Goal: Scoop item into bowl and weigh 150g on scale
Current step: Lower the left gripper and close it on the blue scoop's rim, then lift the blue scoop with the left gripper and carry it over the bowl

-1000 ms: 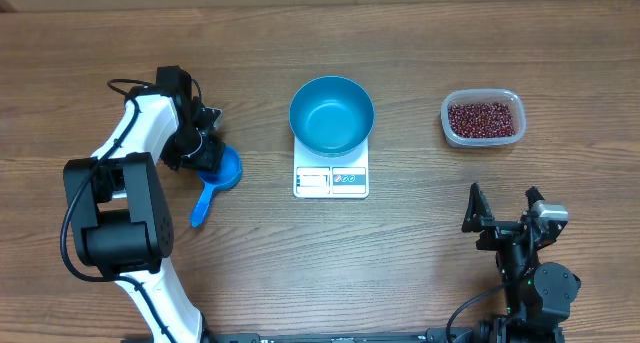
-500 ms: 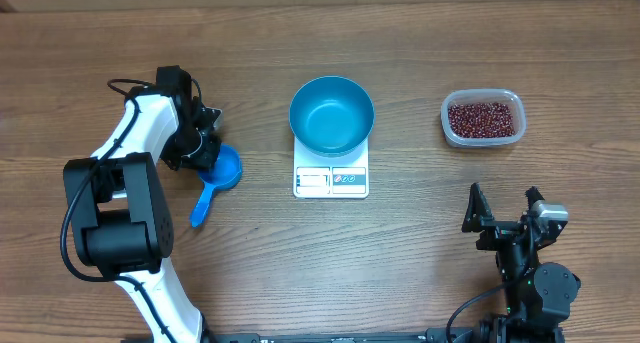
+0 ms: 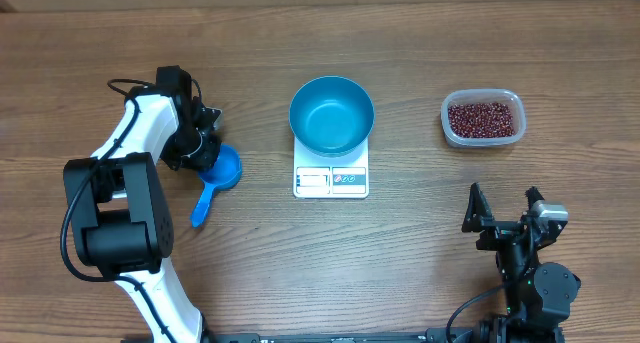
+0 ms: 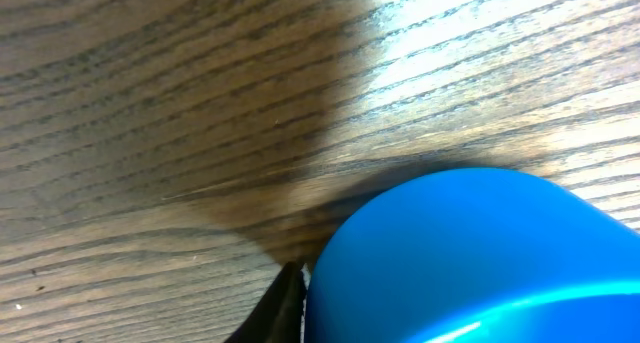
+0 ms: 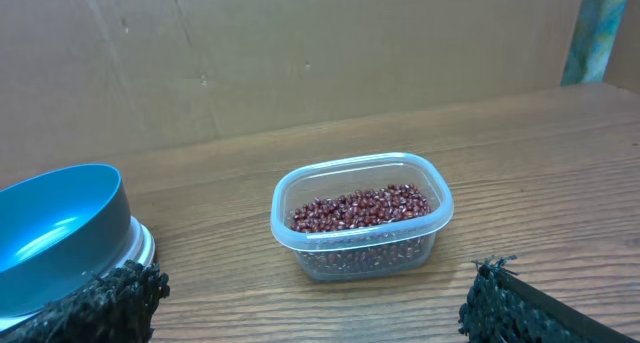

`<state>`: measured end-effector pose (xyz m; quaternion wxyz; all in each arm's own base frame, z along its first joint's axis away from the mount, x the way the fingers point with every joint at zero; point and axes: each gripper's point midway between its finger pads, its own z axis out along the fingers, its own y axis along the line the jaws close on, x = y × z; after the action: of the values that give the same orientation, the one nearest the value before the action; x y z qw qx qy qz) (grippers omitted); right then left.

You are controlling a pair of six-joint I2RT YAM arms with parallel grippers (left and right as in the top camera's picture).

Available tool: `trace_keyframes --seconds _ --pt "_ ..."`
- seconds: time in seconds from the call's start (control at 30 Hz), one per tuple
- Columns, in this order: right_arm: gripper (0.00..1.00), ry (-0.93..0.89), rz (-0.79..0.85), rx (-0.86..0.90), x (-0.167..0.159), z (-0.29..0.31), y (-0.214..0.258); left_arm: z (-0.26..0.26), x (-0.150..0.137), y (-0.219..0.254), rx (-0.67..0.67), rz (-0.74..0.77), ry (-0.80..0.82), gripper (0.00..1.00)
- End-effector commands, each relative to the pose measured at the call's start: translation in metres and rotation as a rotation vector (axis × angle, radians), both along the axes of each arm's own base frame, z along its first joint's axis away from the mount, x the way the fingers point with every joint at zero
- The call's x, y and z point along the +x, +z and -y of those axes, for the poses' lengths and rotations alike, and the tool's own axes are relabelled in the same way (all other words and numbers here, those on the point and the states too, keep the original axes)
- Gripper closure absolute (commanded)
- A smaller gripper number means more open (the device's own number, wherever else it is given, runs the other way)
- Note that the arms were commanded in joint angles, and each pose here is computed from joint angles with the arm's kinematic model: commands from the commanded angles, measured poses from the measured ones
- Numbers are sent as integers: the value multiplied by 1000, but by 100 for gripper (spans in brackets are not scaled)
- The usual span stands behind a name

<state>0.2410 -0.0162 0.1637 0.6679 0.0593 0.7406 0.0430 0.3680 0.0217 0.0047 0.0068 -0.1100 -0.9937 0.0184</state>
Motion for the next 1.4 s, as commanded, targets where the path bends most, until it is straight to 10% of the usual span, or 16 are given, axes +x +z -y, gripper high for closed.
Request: trace_keyframes --seconds 0.0,1.37 --pt "0 5 16 -4 0 -1 3 1 6 2 -18 14 -2 91" --pt "0 5 16 -4 0 -1 3 -2 43 74 -15 95 80 95"
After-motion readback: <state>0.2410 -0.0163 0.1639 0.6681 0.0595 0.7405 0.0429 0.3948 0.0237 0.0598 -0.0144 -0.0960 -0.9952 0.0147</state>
